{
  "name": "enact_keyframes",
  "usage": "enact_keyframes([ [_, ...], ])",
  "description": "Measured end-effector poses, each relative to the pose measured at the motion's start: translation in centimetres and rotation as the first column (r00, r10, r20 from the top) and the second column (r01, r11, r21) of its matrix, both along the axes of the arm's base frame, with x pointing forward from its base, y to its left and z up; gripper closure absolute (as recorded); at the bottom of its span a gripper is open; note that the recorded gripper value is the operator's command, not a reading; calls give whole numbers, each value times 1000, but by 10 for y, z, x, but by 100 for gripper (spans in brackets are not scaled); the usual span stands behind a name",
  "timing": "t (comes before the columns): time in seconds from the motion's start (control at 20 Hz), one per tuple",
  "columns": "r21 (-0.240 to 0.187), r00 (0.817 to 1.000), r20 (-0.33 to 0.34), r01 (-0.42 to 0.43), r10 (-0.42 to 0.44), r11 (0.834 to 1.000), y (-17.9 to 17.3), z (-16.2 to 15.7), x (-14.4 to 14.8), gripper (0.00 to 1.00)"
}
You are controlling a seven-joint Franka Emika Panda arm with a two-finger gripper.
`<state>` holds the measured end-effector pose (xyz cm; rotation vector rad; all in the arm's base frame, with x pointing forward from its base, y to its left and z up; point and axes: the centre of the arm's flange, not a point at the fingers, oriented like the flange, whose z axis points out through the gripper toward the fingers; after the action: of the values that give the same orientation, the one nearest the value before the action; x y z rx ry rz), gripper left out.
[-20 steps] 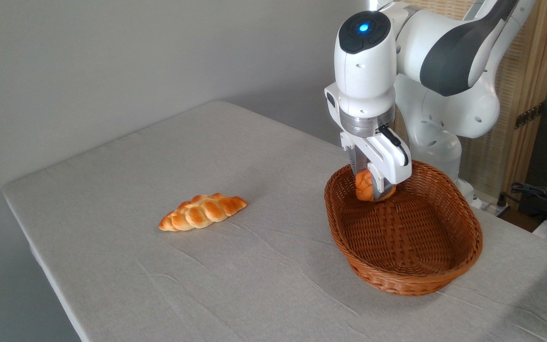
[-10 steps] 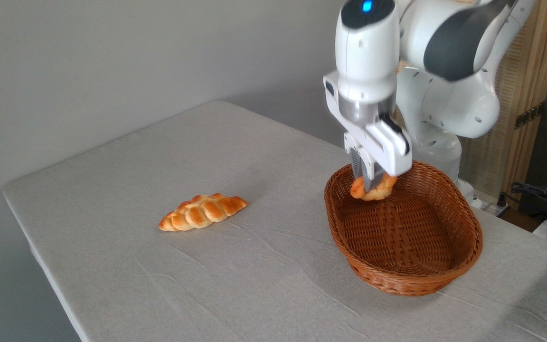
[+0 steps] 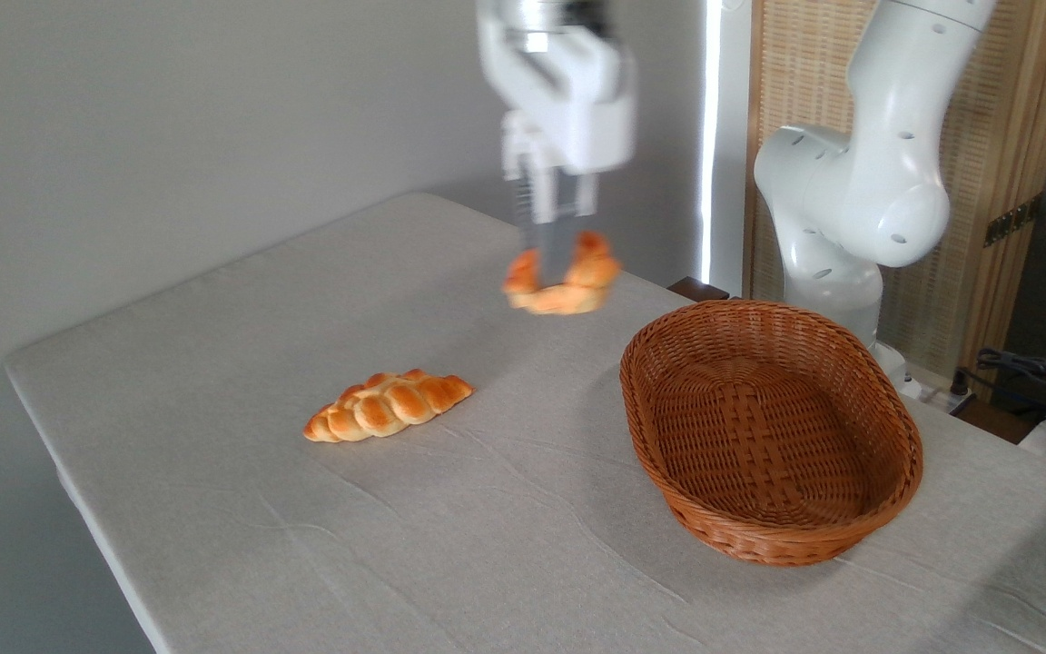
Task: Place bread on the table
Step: 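Carry the bun beside the braided loaf and lower it to the table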
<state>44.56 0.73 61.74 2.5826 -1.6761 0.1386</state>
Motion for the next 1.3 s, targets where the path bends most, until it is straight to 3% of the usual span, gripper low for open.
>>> enact_keyframes([
  [0.15,47,999,-29,36,-35,998,-41,-48,63,80],
  [0.25,75,995,-71,69,-64,995,-67,-88,87,62],
  [0.3,87,992,-95,87,-79,992,-79,-104,94,60],
  [0.35,97,991,-104,99,-89,990,-87,-116,100,47],
  [0.45,114,992,-81,108,-99,988,-96,-132,112,0],
  [0.55,131,993,-41,111,-106,985,-102,-151,127,0],
  [0.75,144,990,-47,135,-129,980,-118,-173,136,0],
  [1.3,144,990,-40,136,-132,980,-120,-170,137,0],
])
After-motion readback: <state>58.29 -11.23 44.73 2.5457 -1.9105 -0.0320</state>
